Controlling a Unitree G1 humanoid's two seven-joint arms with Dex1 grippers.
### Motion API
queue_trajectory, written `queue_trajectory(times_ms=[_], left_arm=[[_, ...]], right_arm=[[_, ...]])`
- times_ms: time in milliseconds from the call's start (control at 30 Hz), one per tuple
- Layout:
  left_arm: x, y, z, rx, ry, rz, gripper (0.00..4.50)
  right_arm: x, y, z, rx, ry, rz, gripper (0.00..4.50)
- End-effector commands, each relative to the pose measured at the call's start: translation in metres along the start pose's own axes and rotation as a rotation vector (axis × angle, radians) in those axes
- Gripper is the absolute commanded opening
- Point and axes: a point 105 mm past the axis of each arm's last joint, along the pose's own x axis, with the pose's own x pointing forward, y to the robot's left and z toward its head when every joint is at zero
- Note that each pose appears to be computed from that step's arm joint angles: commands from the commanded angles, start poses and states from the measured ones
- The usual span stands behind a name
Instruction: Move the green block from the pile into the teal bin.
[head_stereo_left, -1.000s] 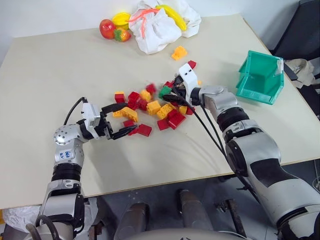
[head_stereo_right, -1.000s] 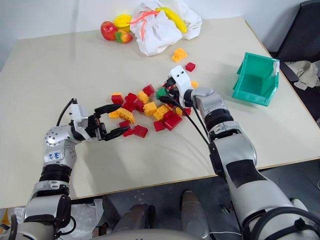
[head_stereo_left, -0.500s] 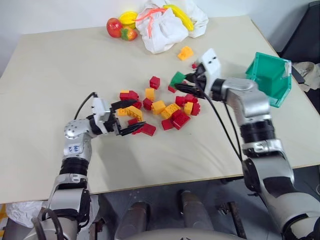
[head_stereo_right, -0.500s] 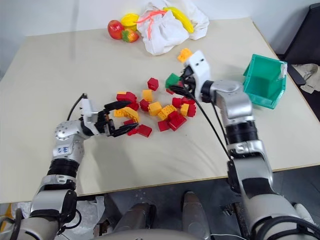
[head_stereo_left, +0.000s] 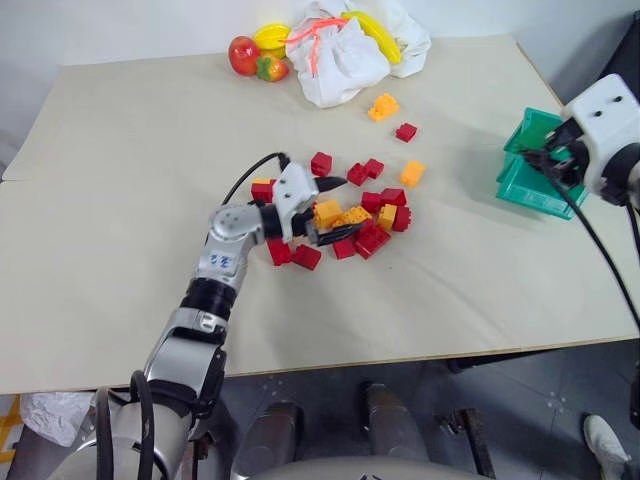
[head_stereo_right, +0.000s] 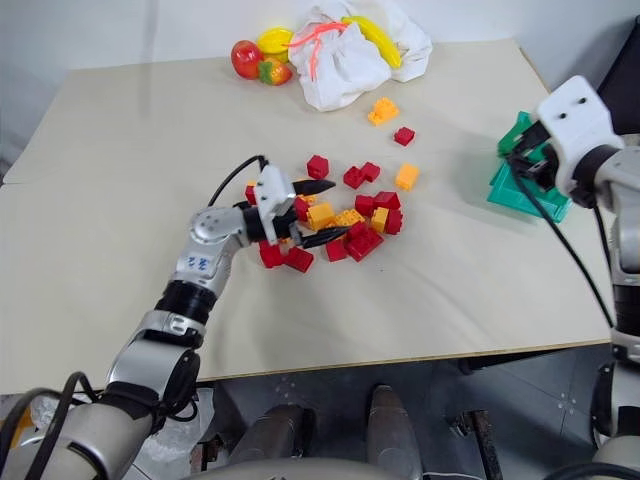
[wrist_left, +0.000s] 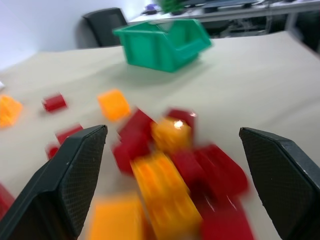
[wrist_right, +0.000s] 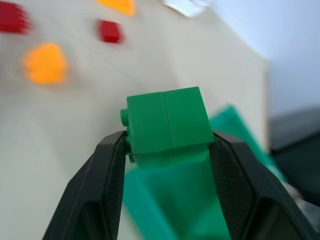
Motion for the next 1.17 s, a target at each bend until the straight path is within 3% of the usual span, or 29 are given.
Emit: queue_trajectory(times_ms=[33, 133, 367, 400, 533, 667, 833, 1067, 1167], left_arm=[[0.009, 0.007, 0.003, 0.018, 0.021, 0.031, 4.50], [0.018, 0.011, 0.012, 0.029, 0.001, 0.034, 4.50], [0.015, 0.020, 0.013, 0.000, -0.003, 0.062, 4.50], [0.012, 0.021, 0.013, -0.018, -0.008, 0.068, 4.50], [-0.012, 0.023, 0.017, -0.041, -0.051, 0.022, 4.50], [-0.055, 0.033, 0.012, -0.060, -0.032, 0.064, 4.50], [-0.115, 0.030, 0.004, -0.123, 0.015, 0.015, 4.50], [-0.182, 0.033, -0.012, -0.150, 0.143, 0.120, 4.50], [-0.196, 0.025, -0.016, -0.148, 0.161, 0.131, 4.50]], right_arm=[[0.008, -0.018, -0.003, -0.029, -0.015, -0.041, 2.09], [0.022, -0.032, -0.017, -0.037, 0.026, -0.089, 2.09], [0.036, -0.036, -0.023, -0.032, 0.002, -0.076, 4.34], [0.035, -0.036, -0.021, -0.036, -0.008, -0.070, 4.43], [0.025, -0.024, -0.006, -0.019, -0.074, -0.014, 4.43], [0.000, 0.039, 0.009, 0.076, -0.168, 0.233, 4.43], [-0.040, 0.110, -0.013, 0.148, -0.190, 0.592, 4.43], [-0.045, 0.125, -0.042, 0.151, -0.258, 0.659, 4.43], [-0.043, 0.120, -0.049, 0.175, -0.270, 0.641, 4.43]])
